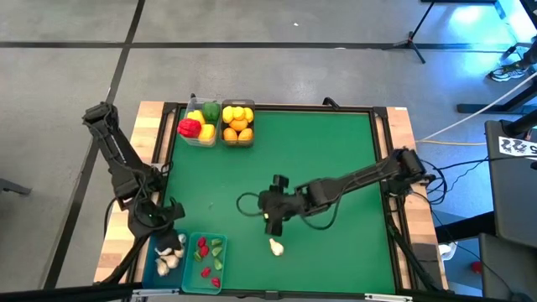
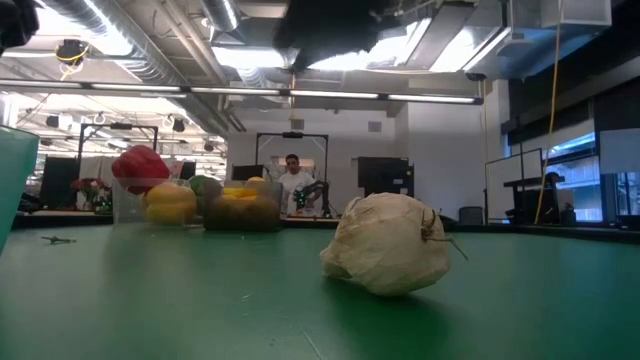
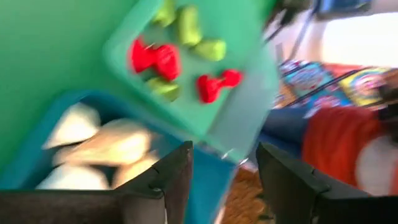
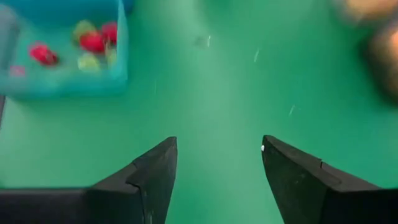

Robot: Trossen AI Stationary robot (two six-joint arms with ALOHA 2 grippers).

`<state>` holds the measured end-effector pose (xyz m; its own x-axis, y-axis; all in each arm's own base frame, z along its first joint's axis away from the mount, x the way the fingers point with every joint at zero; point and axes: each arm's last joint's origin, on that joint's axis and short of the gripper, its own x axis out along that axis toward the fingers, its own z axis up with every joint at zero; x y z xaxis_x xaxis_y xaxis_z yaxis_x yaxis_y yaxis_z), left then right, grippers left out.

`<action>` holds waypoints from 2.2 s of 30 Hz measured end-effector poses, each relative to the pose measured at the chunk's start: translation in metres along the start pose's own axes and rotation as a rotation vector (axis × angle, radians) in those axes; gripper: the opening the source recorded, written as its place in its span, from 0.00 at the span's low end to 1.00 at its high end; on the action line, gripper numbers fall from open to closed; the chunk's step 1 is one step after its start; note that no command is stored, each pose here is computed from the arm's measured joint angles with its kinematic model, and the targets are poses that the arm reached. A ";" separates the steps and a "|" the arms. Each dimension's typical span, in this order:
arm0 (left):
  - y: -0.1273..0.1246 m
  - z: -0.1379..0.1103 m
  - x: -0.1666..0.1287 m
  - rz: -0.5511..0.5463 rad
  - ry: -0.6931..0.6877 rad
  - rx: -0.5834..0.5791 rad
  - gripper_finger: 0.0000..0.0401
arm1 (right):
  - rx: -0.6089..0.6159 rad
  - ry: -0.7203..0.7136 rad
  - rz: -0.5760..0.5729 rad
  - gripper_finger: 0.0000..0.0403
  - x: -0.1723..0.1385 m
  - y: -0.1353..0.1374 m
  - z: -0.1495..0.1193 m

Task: Sort produce into baskets
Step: Put the white garlic into the blue bin

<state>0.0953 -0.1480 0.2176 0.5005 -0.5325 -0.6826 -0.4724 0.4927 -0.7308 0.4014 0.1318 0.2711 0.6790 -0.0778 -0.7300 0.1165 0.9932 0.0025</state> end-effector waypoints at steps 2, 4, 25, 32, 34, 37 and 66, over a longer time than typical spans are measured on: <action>-0.005 0.001 0.000 -0.057 -0.029 -0.008 0.44 | 0.031 0.028 0.006 0.57 0.011 0.011 -0.009; -0.010 0.004 0.000 -0.105 -0.073 -0.001 0.44 | 0.063 0.058 0.009 0.57 0.019 0.025 -0.019; -0.021 0.036 -0.004 -0.162 -0.579 0.095 0.44 | 0.224 0.237 0.079 0.58 0.029 0.114 -0.091; -0.020 0.040 -0.004 -0.137 -0.599 0.138 0.44 | 0.323 0.239 0.030 0.75 0.039 0.108 -0.092; -0.020 0.040 -0.004 -0.134 -0.599 0.138 0.44 | 0.383 0.247 0.017 0.80 0.042 0.102 -0.089; -0.020 0.039 -0.004 -0.134 -0.597 0.142 0.44 | 0.426 0.260 0.004 0.83 0.044 0.098 -0.088; -0.020 0.038 -0.004 -0.109 -0.595 0.237 0.44 | 0.533 0.369 -0.025 0.69 0.077 0.102 -0.111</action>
<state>0.1307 -0.1294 0.2345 0.8851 -0.1489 -0.4410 -0.2576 0.6325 -0.7305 0.3851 0.2365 0.1398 0.3891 0.0289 -0.9208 0.5374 0.8047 0.2524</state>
